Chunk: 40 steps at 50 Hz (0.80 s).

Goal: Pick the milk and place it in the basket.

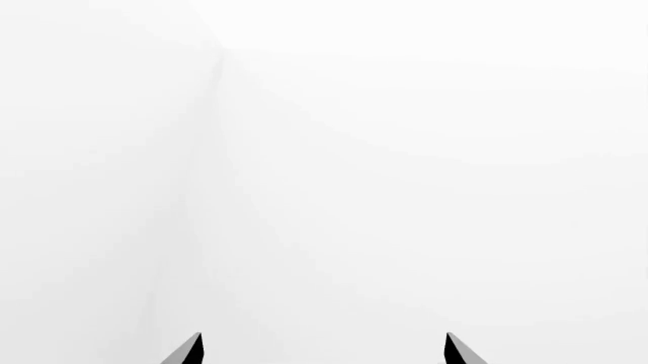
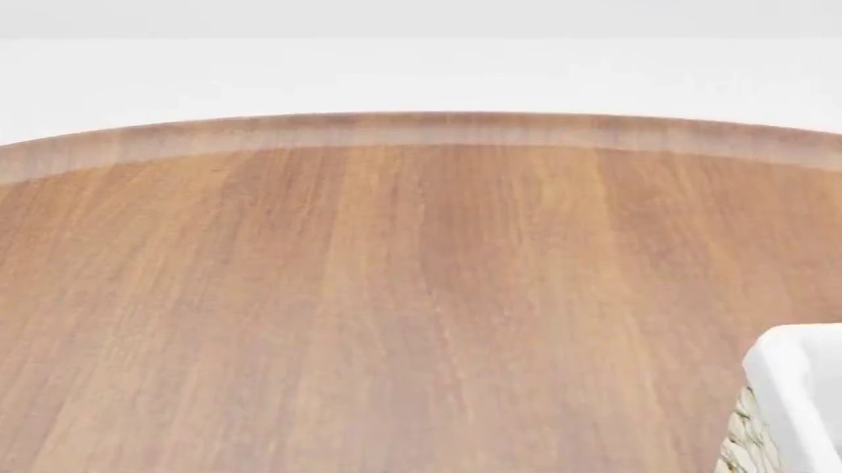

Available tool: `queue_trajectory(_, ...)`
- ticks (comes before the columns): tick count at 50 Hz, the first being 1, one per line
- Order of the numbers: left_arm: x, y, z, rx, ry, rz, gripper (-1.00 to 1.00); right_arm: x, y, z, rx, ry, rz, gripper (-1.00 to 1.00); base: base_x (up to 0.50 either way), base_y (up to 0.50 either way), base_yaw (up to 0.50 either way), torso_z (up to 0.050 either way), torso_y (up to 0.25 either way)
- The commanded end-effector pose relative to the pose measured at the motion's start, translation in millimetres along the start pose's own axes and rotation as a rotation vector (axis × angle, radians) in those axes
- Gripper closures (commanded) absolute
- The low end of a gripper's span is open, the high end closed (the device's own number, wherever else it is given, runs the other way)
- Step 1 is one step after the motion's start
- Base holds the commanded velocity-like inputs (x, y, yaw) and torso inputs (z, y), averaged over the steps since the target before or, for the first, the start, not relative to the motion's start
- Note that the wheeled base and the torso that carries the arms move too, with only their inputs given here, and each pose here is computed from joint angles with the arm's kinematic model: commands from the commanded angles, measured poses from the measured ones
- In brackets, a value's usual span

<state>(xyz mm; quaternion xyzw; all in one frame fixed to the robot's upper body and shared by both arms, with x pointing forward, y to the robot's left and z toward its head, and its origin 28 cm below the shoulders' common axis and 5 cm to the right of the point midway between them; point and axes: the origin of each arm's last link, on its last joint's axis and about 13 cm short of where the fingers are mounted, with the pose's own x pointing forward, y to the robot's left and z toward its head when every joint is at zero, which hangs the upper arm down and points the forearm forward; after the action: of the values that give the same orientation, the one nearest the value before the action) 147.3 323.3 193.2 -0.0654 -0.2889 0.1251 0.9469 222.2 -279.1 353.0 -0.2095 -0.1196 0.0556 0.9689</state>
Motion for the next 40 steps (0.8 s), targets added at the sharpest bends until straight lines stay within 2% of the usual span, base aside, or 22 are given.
queue_trajectory(1, -1, 2.4, 1, 0.013, -0.015, 0.005, -1.0, -47, -38.1, 21, -0.048, 0.011, -0.097, 1.0, 0.0, 0.0, 0.0, 0.0, 0.0)
queue_trajectory(7, -1, 2.6, 1, 0.014, -0.016, 0.006, -1.0, -53, -45.3, 13, -0.028, 0.065, -0.115, 1.0, 0.0, 0.0, 0.0, 0.002, 0.002)
queue_trajectory(8, -1, 2.6, 1, 0.014, -0.016, 0.006, -1.0, -54, -46.8, 8, -0.025, 0.133, -0.141, 1.0, 0.0, 0.0, 0.0, 0.0, 0.0)
queue_trajectory(9, -1, 2.5, 1, 0.014, -0.015, 0.006, -1.0, -54, -46.7, 7, -0.023, 0.103, -0.127, 1.0, 0.0, 0.0, 0.0, 0.0, 0.0)
queue_trajectory(20, -1, 2.4, 1, 0.014, -0.014, 0.006, -1.0, -57, -49.9, -16, 0.012, 0.208, -0.119, 1.0, 0.0, 0.0, 0.0, 0.0, 0.001)
queue_trajectory(29, -1, 2.4, 1, 0.013, -0.015, 0.005, -1.0, -45, -53.0, -34, 0.041, 0.279, -0.124, 1.0, 0.0, 0.0, 0.0, 0.001, 0.001)
queue_trajectory(40, -1, 2.7, 1, 0.013, -0.015, 0.007, -1.0, -27, -46.9, -61, 0.075, 0.371, -0.061, 1.0, 0.0, 0.0, 0.0, 0.0, 0.001)
